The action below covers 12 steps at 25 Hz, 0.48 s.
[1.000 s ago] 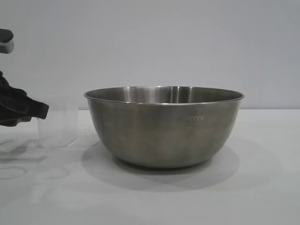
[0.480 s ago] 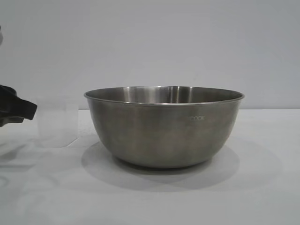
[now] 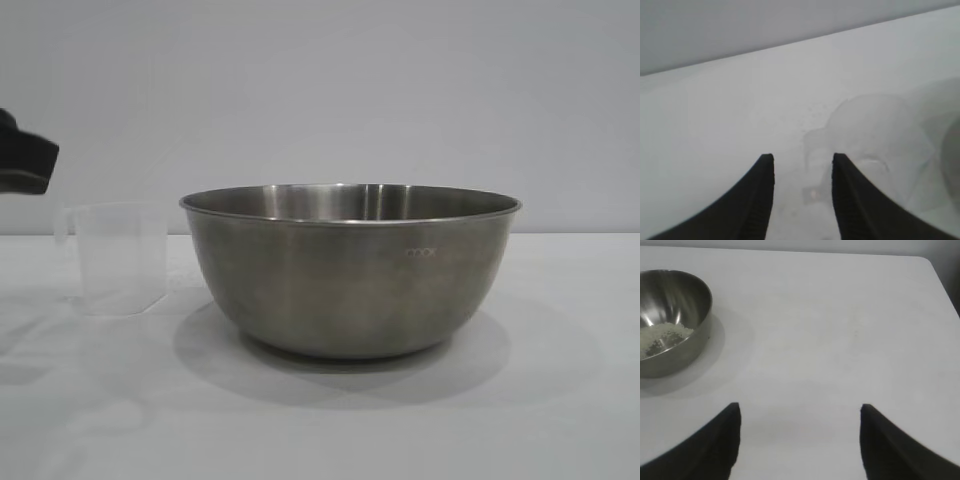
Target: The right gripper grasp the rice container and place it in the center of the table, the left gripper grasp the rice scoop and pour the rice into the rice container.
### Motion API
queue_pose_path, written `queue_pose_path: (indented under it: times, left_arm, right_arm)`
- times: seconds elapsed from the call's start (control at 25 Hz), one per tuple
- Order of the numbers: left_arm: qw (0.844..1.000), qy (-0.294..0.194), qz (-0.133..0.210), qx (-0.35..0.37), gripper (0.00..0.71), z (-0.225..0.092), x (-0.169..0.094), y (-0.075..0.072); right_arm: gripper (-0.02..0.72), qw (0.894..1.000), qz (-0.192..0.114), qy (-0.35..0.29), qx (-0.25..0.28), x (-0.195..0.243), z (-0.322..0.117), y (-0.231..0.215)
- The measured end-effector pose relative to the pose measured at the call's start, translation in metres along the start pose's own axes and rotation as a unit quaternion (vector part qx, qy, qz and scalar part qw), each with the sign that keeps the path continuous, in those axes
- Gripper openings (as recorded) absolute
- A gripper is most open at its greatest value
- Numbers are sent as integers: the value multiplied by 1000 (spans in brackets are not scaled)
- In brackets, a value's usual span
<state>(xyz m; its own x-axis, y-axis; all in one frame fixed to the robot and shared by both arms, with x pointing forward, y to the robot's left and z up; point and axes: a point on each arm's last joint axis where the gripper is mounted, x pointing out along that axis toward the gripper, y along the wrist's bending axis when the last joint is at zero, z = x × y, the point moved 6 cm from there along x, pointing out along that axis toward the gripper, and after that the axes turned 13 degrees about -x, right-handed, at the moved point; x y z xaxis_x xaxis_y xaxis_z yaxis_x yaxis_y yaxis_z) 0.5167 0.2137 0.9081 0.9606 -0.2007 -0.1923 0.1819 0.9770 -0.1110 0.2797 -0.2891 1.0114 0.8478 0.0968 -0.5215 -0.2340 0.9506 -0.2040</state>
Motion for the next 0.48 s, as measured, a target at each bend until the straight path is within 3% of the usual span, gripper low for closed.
queue_pose_path:
  times: [0.48]
  left_arm:
    - [1000, -20, -9, -5, 234, 19, -7, -3]
  right_arm:
    - [414, 1000, 0, 0, 0, 0, 0, 0]
